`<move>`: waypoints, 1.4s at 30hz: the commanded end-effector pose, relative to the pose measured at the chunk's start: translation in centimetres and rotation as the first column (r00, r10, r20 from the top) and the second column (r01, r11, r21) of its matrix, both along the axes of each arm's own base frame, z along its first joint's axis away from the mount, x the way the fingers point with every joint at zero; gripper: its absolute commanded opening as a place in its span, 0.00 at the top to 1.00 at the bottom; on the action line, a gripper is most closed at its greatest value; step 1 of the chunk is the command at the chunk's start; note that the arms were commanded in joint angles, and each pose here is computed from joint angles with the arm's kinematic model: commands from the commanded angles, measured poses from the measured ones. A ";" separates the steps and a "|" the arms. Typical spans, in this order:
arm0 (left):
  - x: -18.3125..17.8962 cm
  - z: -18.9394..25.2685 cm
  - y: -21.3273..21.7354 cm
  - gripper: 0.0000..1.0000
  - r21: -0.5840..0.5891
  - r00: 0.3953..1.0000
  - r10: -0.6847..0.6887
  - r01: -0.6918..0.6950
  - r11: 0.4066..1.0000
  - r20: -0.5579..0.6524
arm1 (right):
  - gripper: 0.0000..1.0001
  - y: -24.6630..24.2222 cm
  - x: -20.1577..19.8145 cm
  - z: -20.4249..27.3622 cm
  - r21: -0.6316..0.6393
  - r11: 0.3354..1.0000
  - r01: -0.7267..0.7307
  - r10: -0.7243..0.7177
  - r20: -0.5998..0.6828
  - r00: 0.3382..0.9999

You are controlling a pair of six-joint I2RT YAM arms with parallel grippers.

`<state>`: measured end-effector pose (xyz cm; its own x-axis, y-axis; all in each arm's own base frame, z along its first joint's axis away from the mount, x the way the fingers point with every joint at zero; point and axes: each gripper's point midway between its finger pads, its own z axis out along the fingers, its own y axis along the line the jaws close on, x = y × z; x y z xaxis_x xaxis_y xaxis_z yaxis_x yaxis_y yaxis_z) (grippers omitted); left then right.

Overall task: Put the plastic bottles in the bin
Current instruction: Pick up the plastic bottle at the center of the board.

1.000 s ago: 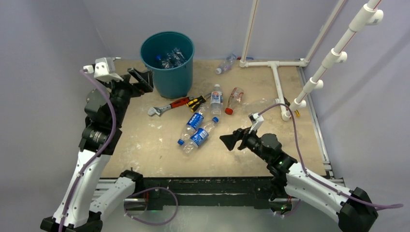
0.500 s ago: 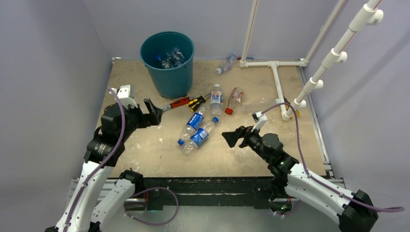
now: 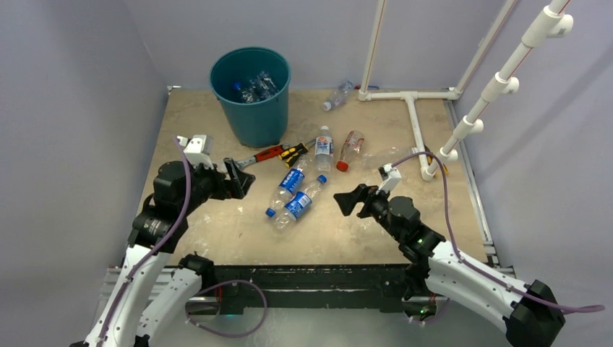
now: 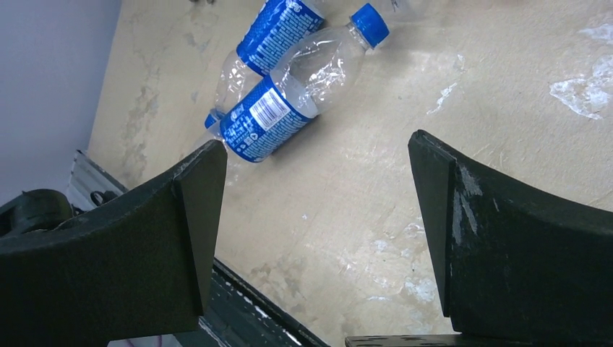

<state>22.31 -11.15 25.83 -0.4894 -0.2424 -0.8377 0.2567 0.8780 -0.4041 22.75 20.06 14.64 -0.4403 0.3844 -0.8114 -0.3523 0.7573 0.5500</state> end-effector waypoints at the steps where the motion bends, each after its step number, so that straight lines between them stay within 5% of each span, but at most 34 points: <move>1: 0.4 -1.4 -2.5 0.01 -0.074 0.996 -0.085 0.084 0.994 -0.007 | 0.06 -0.8 1.0 2.7 0.039 0.995 0.087 -0.087 0.012 0.996; 9: 0.1 -3.7 -9.8 0.01 0.047 0.989 -0.145 0.145 0.988 0.004 | 0.08 -0.9 1.2 0.8 0.031 0.993 0.117 -0.115 -0.059 0.992; 14: 0.4 -5.9 -10.8 0.01 0.056 0.996 -0.090 0.089 0.994 0.007 | 0.14 1.3 2.3 -0.4 -0.016 0.998 0.066 -0.067 -0.108 0.992; 22: -0.1 -11.1 -11.2 0.01 0.021 0.993 -0.055 0.057 0.998 -0.105 | 0.15 6.6 1.6 -1.9 0.153 0.984 -0.092 0.122 -0.200 0.972; 33: -1.2 -12.6 -12.9 0.07 -0.063 0.982 -0.143 0.136 0.989 -0.126 | 0.17 8.9 2.8 -3.3 0.286 0.958 -0.030 0.117 -0.292 0.949; 42: -0.2 -16.3 -14.3 0.07 0.128 0.955 -0.166 0.202 0.971 -0.246 | 0.15 4.5 1.1 -3.0 0.253 0.965 0.065 0.003 -0.261 0.965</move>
<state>21.33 -24.07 8.83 -0.7049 -0.0582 -0.7069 0.2917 0.8846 -0.3637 24.07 26.35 10.56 -0.6620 0.5380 -0.5218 -0.1569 0.5814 0.7984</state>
